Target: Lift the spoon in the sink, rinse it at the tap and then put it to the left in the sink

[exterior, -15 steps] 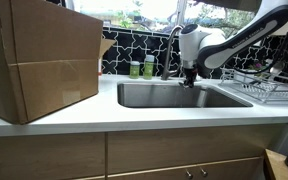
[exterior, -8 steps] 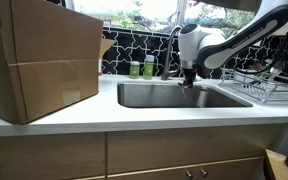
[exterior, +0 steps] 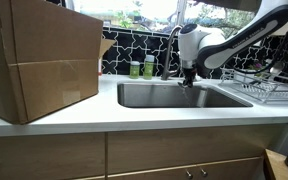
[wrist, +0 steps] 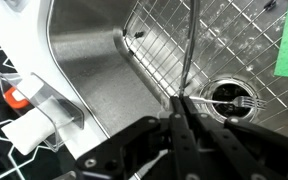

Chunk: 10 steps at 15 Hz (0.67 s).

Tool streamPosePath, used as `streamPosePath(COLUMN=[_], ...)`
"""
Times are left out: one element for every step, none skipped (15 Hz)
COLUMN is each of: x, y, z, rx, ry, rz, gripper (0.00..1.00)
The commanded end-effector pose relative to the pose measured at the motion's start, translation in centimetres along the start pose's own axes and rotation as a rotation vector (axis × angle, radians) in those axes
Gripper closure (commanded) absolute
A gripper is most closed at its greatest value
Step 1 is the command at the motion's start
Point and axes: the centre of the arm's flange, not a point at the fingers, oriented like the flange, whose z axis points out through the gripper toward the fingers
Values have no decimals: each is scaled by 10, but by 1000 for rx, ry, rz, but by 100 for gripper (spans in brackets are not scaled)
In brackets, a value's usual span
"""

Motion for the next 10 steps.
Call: streamPosePath(x=[-3, -3, -2, -1, 2, 3, 5, 7, 9, 11], y=[1, 0, -4, -8, -17, -22, -29, -35, -41, -46], z=[0, 0, 1, 1, 4, 5, 8, 11, 14, 17], rx=[-17, -13, -1, 6, 20, 30, 45, 55, 66, 83], ry=[9, 11, 15, 17, 17, 19, 21, 28, 37, 50], rz=[3, 3, 0, -6, -13, -16, -19, -20, -19, -18], gripper=[98, 98, 98, 98, 98, 98, 98, 98, 98, 98])
